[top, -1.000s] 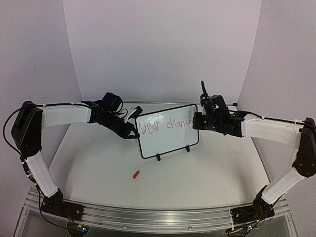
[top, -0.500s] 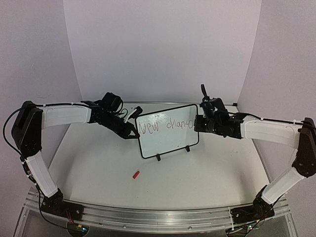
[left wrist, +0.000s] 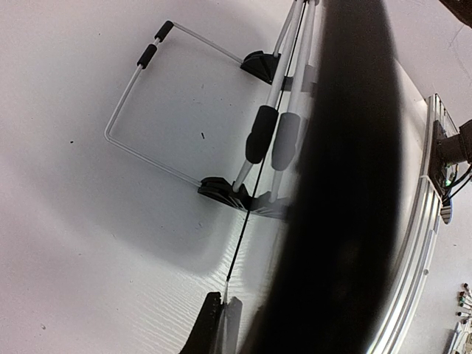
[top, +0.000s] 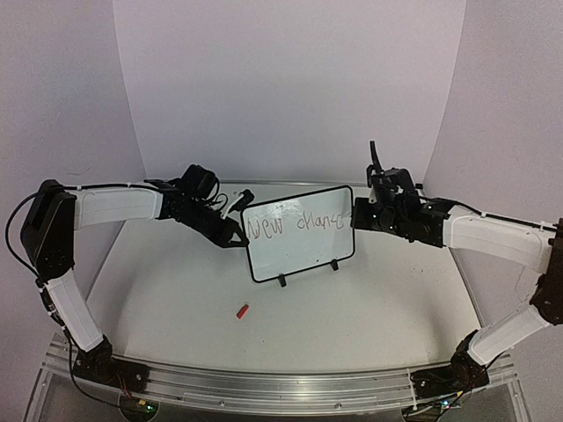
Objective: Write a sentence on the whiteboard
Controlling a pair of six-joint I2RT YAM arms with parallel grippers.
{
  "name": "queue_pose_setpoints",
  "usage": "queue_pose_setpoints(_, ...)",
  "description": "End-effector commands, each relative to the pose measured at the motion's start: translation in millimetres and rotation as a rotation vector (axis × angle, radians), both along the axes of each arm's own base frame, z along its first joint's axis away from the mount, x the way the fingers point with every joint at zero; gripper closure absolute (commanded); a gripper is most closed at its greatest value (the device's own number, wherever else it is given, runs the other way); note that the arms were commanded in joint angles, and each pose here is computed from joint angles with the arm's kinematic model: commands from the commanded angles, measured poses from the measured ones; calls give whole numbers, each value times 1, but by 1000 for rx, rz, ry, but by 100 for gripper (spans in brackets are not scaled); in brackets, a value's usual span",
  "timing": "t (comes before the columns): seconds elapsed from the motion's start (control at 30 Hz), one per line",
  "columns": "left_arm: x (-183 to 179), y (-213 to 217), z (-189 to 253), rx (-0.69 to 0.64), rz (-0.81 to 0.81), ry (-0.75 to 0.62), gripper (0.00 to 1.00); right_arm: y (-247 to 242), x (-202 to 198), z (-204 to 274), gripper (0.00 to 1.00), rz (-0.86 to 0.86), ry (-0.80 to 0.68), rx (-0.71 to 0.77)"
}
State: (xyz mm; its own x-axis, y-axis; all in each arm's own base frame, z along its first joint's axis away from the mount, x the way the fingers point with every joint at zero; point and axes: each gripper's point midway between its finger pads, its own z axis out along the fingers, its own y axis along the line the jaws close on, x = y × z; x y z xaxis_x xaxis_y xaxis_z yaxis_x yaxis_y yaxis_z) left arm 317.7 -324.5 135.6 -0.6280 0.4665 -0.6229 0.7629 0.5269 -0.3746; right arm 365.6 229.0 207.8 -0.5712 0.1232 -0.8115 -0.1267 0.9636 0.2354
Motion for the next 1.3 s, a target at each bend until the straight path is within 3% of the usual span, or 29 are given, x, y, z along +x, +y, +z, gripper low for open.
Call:
queue_pose_setpoints(0.0, 4, -2, 12, 7, -3, -43, 100, 8, 5, -5, 100, 17, 13, 10)
queue_pose_setpoints(1.27, 4, -2, 10, 9, -4, -39, 100, 3, 17, 2, 100, -33, -33, -10)
